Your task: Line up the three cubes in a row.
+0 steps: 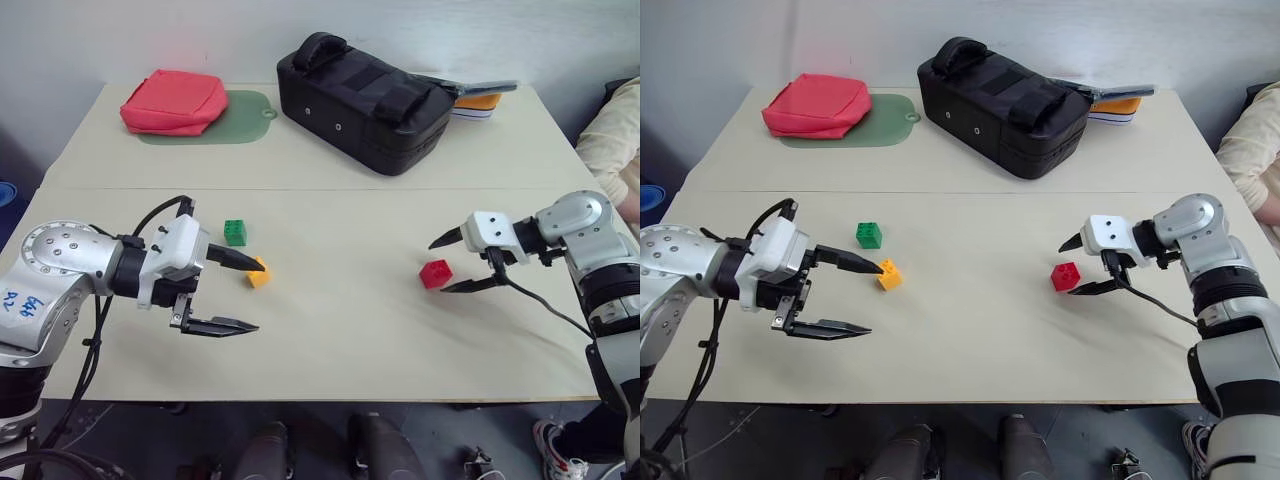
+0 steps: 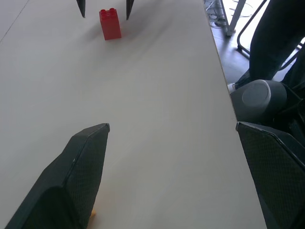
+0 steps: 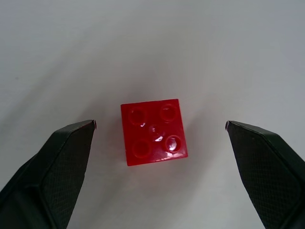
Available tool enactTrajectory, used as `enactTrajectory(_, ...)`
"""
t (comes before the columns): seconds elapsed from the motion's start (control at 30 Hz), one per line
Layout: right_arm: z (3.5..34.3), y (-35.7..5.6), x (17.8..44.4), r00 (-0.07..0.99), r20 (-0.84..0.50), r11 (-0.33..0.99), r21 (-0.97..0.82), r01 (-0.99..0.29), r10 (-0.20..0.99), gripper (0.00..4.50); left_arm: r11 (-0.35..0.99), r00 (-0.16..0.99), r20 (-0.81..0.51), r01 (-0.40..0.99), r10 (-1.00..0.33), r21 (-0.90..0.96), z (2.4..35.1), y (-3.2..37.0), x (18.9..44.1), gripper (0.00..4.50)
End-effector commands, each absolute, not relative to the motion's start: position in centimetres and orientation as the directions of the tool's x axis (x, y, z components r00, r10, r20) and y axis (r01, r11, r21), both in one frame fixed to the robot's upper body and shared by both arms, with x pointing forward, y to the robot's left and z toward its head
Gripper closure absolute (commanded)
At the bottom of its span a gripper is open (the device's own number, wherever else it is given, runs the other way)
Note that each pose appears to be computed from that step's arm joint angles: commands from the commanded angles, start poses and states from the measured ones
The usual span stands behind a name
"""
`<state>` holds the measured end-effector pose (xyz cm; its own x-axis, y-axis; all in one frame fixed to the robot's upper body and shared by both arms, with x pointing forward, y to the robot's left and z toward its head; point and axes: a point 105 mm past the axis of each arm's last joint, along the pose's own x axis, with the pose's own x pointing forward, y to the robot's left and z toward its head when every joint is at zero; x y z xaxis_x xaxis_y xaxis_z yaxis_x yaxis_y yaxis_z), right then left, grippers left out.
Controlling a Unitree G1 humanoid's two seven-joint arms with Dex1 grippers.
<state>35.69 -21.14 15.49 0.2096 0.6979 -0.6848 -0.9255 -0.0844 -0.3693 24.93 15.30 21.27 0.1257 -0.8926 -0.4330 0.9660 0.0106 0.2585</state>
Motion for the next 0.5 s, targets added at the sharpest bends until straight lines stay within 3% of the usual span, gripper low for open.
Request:
enactTrajectory(0.03,16.0,-21.1,35.6,0.182,-0.701,-0.131,-0.368,-0.921,0.689,0.00,0.026,0.162,-0.422,0.951,-0.892,0.310,22.1,15.2,25.5,0.03)
enactTrajectory(0.13,15.4,-21.3,35.6,0.177,-0.711,-0.134,-0.358,-0.924,0.680,0.40,0.023,0.156,-0.413,0.951,-0.897,0.310,22.4,14.9,25.5,0.00)
enactTrajectory(0.4,16.3,-20.3,35.4,0.165,-0.620,-0.065,-0.331,-0.941,0.767,3.02,-0.031,0.081,-0.361,0.955,-0.929,0.294,23.4,13.5,24.7,0.00)
enactTrajectory(0.5,18.0,-18.8,33.6,0.096,-0.522,-0.053,-0.263,-0.963,0.847,3.03,-0.086,0.025,-0.366,0.955,-0.930,0.283,23.0,12.9,23.7,0.00)
